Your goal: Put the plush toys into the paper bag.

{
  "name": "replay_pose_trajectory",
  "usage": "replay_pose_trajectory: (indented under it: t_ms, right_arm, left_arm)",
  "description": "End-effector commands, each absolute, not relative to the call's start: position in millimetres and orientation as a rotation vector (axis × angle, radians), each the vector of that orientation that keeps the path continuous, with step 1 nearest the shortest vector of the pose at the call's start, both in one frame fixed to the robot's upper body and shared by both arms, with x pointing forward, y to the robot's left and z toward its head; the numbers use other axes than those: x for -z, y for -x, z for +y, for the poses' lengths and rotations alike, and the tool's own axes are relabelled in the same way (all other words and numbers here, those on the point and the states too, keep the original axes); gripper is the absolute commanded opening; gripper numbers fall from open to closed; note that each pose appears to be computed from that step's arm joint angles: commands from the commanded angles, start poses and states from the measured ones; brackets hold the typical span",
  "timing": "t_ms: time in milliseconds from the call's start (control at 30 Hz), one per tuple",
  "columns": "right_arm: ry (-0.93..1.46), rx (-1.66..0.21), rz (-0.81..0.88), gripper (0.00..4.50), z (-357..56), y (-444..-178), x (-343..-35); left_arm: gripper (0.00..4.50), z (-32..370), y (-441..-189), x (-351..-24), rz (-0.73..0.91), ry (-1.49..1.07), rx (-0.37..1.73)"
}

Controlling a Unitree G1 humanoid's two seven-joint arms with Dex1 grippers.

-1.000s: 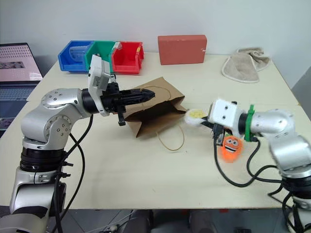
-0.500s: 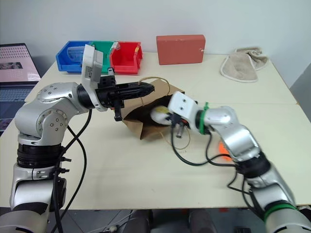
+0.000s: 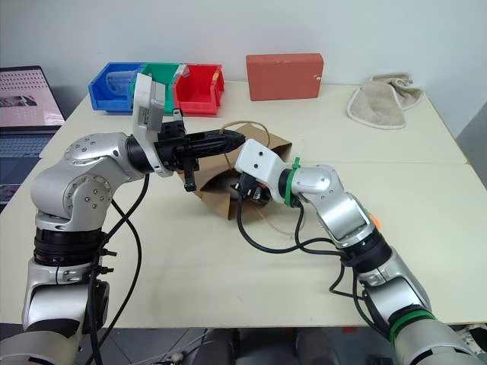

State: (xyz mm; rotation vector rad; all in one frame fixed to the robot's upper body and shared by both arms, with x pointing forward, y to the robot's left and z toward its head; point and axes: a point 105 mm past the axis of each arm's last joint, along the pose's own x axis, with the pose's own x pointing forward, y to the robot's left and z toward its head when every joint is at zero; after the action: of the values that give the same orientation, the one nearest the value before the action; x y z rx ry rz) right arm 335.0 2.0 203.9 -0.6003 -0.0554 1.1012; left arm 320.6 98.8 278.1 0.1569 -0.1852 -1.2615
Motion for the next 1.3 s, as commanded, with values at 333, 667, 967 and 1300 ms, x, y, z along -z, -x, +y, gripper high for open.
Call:
replay_pose_trajectory:
  t_ms: [333,667,967,1300]
  right_arm:
    - [0.752,-1.187,0.079,4.30,-101,-269,-227]
    - [0.956,-0.932,0.548,4.30,-211,-245,-161]
    - [1.052,-0.782,0.549,4.30,-243,-266,-141]
    - [1.024,-0.749,0.442,1.14,-231,-282,-138]
  left_arm:
    - [0.00,93,-321,-283,-0.248,-0.171,1.252]
    - [0.00,96,-319,-279,-0.231,-0.180,1.256]
    - [0.00,98,-318,-279,-0.225,-0.191,1.251]
    - [0.00,99,-317,-279,-0.221,-0.193,1.243]
